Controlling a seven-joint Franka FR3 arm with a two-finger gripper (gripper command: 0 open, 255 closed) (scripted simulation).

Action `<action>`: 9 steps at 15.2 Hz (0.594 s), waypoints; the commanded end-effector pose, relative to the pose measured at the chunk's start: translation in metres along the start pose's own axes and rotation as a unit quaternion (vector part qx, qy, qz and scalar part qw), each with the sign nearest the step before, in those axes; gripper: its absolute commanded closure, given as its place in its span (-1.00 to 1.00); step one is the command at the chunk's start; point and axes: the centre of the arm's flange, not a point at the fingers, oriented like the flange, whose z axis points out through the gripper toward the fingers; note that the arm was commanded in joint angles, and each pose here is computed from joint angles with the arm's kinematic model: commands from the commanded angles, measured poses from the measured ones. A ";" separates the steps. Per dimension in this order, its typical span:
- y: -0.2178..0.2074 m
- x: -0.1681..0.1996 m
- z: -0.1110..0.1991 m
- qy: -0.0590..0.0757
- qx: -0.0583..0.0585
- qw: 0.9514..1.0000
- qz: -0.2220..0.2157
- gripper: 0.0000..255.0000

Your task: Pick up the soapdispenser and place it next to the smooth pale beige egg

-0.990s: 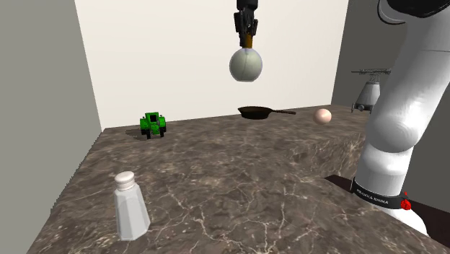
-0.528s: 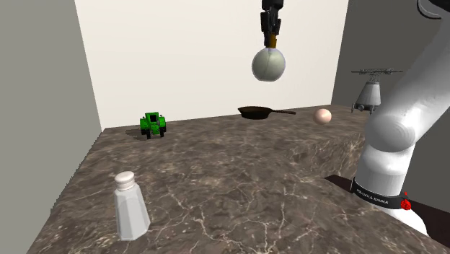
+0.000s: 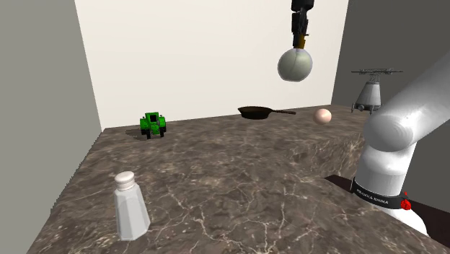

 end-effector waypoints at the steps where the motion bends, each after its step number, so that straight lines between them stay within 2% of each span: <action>1: 0.013 -0.020 0.001 0.000 0.000 1.000 -0.001 1.00; 7: 0.066 -0.089 0.001 0.000 0.000 1.000 -0.001 1.00; 9: 0.066 -0.089 0.011 0.000 0.000 1.000 -0.001 1.00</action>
